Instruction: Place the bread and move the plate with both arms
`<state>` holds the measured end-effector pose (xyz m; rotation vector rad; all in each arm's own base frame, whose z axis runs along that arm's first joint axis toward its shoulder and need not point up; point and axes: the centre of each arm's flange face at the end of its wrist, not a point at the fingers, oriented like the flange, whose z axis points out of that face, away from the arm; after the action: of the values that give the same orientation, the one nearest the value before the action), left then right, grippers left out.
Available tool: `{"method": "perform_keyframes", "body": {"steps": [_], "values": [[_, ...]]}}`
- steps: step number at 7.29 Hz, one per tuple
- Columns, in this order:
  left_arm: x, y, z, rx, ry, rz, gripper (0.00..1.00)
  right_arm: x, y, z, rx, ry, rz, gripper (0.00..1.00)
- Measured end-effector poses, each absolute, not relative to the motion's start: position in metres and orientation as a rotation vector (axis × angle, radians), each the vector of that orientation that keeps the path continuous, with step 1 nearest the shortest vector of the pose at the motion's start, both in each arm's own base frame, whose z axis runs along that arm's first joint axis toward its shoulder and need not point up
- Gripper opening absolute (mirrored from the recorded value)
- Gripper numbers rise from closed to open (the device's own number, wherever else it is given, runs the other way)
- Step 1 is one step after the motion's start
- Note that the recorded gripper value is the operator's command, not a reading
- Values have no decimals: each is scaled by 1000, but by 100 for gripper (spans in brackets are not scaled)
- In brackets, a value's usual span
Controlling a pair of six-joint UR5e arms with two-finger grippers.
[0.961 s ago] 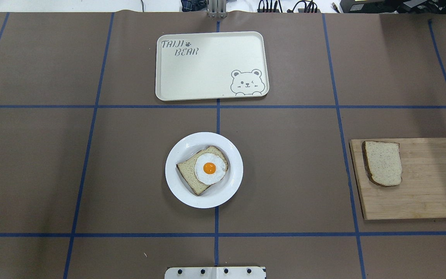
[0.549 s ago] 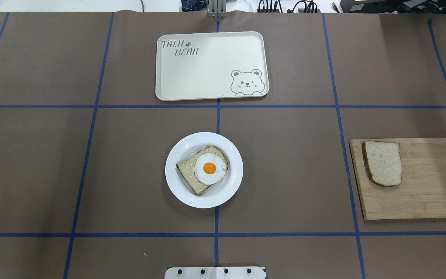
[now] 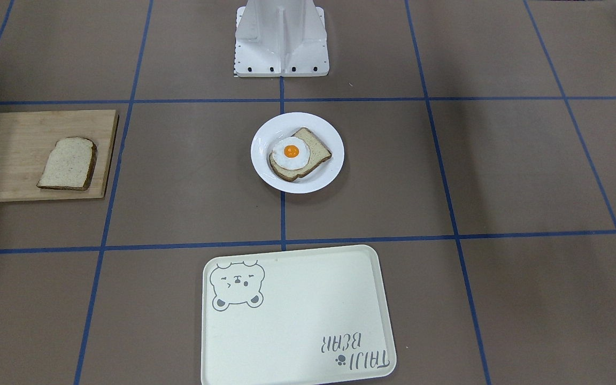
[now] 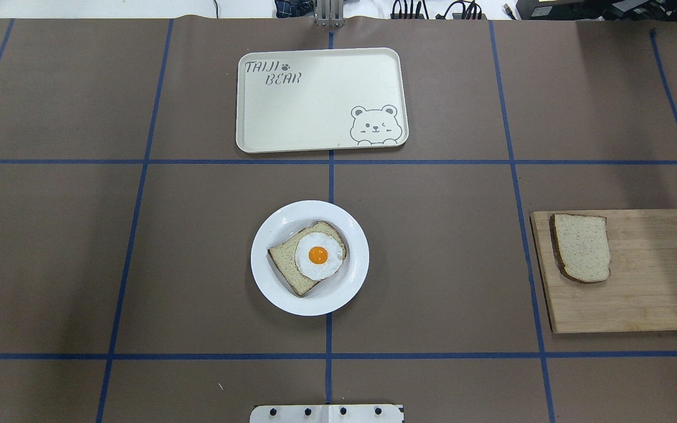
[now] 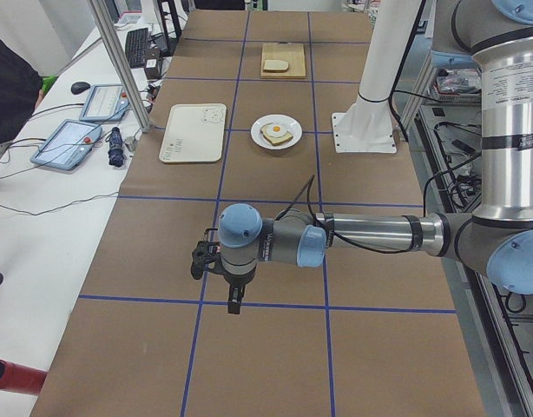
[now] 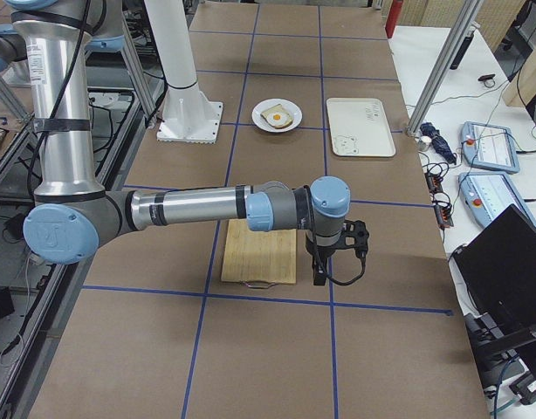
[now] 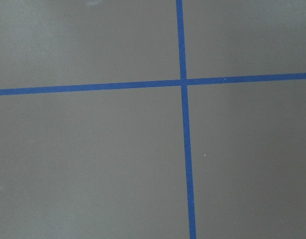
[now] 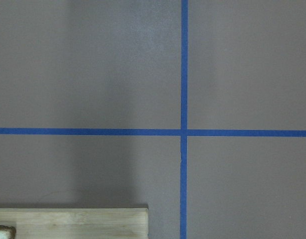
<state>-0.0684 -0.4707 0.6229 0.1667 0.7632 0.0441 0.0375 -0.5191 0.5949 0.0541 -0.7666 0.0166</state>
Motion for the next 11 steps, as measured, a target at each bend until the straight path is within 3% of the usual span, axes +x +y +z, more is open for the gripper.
{"method": "perform_keyframes", "body": {"steps": [4, 6, 11], "values": [[-66, -489, 608, 232, 749, 66, 99, 12, -526, 574, 70, -780, -34, 100], [-53, -494, 596, 235, 784, -73, 99, -31, -531, 540, 86, -800, -63, 100], [3, -502, 571, 215, 890, -279, 99, -147, -487, 523, 57, -1018, 121, 99]]}}
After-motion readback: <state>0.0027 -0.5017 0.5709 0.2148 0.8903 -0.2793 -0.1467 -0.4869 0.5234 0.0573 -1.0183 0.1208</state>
